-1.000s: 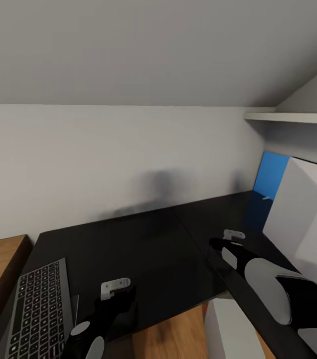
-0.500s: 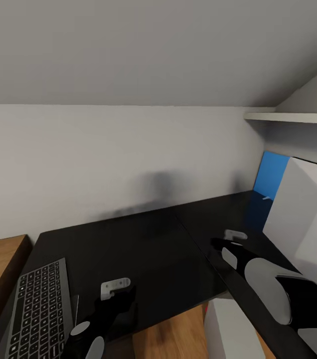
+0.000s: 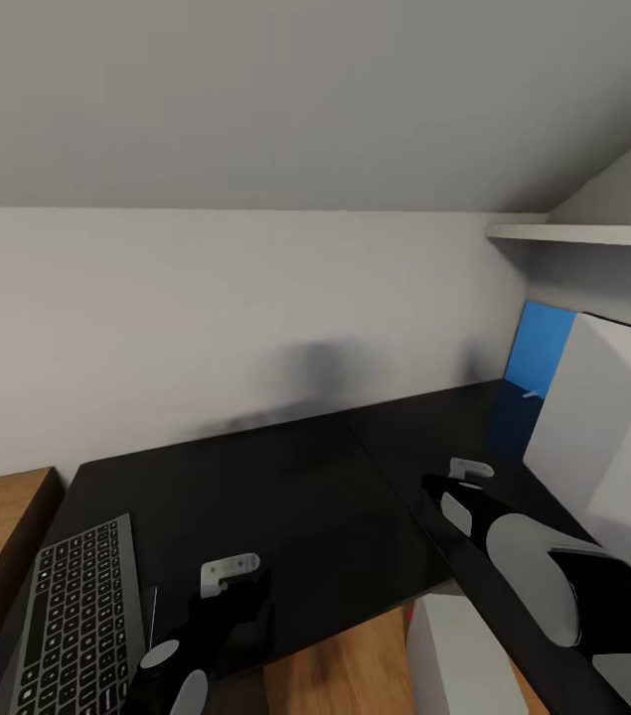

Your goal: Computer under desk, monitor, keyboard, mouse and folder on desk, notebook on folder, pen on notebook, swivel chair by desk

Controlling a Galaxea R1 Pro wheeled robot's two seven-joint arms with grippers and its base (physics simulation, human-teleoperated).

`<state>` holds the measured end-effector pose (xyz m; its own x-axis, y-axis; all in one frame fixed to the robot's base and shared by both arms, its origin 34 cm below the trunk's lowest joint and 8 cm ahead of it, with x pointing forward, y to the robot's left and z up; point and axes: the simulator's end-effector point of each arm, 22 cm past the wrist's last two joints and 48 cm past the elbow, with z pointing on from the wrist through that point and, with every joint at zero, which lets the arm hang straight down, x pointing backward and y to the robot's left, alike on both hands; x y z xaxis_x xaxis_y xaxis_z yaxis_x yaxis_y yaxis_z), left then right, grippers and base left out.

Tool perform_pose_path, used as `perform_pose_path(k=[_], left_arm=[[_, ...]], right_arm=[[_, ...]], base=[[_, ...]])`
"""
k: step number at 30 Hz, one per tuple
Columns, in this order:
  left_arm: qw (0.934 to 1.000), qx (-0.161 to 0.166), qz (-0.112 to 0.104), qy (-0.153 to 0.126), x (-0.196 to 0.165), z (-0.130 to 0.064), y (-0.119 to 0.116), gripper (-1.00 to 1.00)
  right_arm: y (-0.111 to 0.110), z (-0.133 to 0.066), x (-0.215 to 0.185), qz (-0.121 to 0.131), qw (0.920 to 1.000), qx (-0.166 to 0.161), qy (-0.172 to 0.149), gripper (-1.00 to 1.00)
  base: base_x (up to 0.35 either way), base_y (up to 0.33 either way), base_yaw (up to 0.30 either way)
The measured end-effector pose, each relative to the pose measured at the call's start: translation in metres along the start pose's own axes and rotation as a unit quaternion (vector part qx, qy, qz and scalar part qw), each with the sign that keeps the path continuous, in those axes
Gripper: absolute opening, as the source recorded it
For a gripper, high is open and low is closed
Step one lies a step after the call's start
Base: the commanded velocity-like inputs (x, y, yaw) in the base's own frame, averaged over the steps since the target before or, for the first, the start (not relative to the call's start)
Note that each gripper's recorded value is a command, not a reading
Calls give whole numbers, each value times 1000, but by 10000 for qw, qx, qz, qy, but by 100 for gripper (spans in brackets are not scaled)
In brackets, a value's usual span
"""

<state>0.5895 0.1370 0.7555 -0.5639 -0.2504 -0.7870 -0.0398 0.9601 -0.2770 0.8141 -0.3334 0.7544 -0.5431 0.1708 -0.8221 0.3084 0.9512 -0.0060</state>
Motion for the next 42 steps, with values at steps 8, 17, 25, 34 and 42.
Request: perform_pose_path(k=[8, 17, 25, 34, 42], left_arm=[[10000, -13, 22, -14, 11, 7, 4, 100], [9999, 34, 11, -154, 10, 9, 5, 100], [9999, 38, 9, -154, 10, 9, 4, 100], [9999, 38, 9, -154, 10, 9, 4, 100], [9999, 39, 10, -154, 10, 9, 4, 100]], right_arm=[[0, 7, 13, 4, 10000, 0, 4, 100], [-1, 13, 24, 1, 10000, -1, -2, 100], [-1, 13, 24, 1, 10000, 3, -1, -100], [-1, 13, 24, -31, 10000, 9, -4, -100], [0, 13, 23, -36, 10000, -5, -15, -100]], base=[[0, 0, 0], [0, 0, 0], [0, 0, 0], [0, 0, 0], [0, 0, 0]])
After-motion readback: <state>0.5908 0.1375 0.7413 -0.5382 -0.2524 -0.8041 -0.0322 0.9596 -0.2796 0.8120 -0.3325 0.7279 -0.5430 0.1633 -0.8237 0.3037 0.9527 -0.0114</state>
